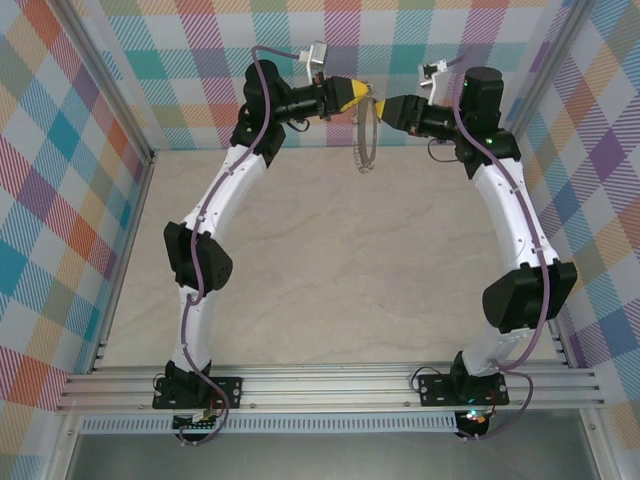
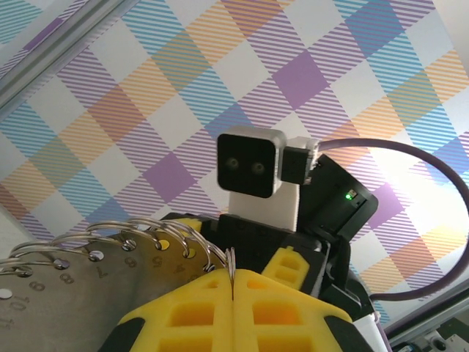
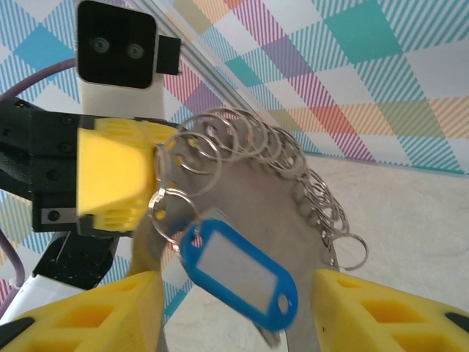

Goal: Put the keys on the keyring

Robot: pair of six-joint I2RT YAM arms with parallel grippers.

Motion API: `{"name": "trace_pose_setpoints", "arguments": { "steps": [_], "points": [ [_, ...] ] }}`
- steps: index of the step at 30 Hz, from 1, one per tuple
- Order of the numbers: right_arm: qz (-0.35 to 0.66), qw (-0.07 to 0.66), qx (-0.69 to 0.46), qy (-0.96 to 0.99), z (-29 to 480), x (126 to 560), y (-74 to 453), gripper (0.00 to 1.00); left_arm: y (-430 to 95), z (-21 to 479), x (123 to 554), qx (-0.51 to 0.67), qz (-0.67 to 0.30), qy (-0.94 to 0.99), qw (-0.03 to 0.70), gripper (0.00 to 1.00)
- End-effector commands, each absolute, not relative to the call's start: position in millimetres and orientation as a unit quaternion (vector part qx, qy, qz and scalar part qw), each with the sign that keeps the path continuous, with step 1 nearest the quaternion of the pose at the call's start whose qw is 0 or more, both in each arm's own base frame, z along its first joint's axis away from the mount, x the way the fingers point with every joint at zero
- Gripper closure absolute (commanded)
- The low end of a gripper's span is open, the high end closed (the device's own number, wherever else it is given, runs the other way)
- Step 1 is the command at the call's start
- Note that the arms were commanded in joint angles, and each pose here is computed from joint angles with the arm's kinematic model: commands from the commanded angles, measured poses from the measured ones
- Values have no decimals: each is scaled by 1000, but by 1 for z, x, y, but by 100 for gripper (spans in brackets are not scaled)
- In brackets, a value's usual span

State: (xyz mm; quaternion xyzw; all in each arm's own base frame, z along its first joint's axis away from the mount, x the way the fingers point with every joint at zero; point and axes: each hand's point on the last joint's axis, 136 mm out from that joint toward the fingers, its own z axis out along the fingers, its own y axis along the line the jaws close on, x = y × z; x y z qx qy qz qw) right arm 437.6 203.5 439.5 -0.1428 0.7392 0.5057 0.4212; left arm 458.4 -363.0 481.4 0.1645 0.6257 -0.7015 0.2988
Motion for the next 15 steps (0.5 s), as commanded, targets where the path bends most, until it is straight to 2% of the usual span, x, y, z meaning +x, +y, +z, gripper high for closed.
{"name": "trace_pose_setpoints", "arguments": {
  "steps": [1,6,15],
  "points": [
    [502,426,-164,734,444,441,209,45,-356,505,454,179,-708,600,327,100],
    [505,420,-172,734,443,444,216,51,-357,505,453,180,-709,599,326,100],
    [518,400,-194,731,438,435,229,85,-357,507,456,174,-715,593,327,100]
  ]
}}
